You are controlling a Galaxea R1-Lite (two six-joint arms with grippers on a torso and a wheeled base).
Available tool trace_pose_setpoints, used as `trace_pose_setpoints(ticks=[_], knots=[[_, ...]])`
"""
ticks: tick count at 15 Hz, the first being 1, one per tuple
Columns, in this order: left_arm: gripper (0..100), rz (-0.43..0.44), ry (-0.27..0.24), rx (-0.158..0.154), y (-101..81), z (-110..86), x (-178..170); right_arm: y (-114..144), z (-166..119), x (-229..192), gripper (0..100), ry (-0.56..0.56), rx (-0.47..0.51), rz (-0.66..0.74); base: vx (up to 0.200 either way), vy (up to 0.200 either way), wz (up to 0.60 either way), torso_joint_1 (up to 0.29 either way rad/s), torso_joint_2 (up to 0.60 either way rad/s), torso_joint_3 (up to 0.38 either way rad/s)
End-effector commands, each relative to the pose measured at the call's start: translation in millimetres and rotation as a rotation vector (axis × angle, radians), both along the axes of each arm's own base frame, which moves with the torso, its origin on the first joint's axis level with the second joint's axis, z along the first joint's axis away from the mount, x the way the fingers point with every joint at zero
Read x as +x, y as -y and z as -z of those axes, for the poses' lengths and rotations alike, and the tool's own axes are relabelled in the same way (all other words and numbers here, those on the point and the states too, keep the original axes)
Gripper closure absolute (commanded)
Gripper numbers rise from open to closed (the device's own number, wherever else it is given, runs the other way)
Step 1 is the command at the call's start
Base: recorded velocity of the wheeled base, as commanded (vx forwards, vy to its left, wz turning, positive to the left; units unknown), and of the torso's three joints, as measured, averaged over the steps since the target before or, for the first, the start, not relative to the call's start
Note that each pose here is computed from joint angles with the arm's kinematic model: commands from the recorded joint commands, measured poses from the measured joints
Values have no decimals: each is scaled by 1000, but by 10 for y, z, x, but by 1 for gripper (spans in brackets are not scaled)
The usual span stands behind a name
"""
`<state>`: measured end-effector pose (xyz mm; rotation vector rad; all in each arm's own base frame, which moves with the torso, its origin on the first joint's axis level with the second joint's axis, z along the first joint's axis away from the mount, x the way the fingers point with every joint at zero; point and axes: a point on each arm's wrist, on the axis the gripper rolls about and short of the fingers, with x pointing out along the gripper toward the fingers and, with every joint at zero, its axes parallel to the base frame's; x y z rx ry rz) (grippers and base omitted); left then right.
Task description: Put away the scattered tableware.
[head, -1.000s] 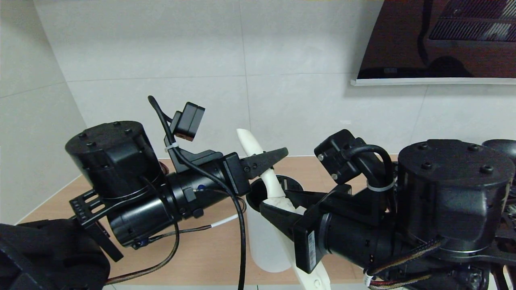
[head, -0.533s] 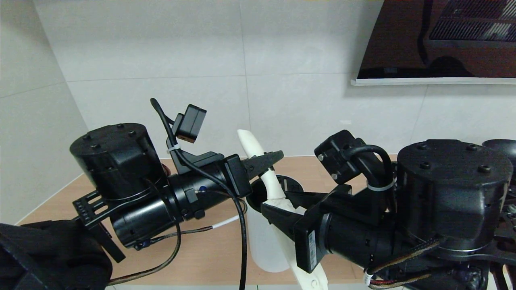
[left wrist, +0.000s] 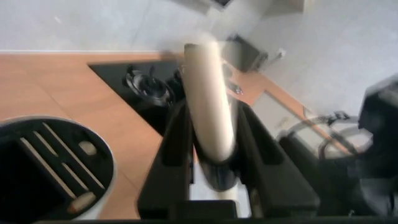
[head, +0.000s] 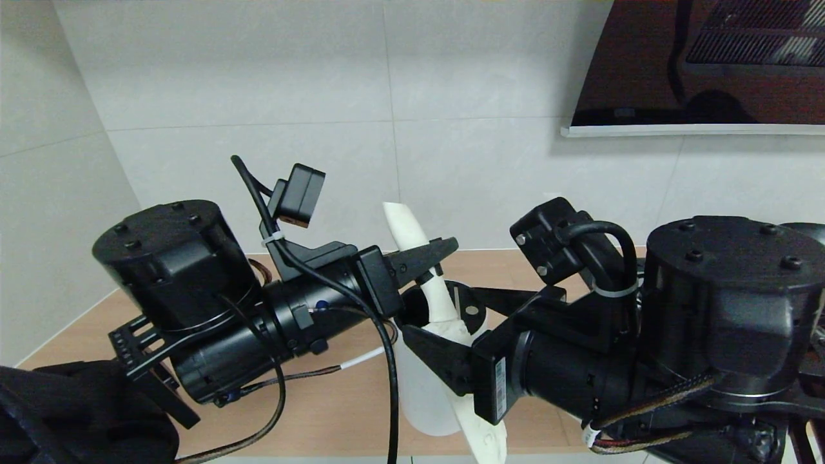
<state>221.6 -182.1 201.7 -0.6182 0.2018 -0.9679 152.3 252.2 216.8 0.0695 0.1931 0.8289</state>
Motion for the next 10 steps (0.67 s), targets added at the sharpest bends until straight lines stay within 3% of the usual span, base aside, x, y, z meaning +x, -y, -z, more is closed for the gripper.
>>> trace_pose_setpoints(ticks=[1, 4, 6, 8, 10], knots=[[100, -2, 11, -11, 0, -41, -11, 2, 4, -3, 0, -3, -2, -1, 0, 0, 0, 0, 0, 0], [100, -60, 25, -29, 6, -120, 25, 65, -37, 7, 0, 7, 7, 14, 0, 0, 0, 0, 0, 0], [100, -106, 25, -30, -53, -247, 32, 244, -94, 135, 0, 21, 21, 84, 0, 0, 0, 0, 0, 0], [100, -259, 44, -41, -213, -680, 51, 641, -309, 341, 0, 66, 79, 219, 0, 0, 0, 0, 0, 0], [100, -401, 20, 36, -344, -943, 189, 947, -381, 416, 0, 61, 78, 259, 0, 0, 0, 0, 0, 0]])
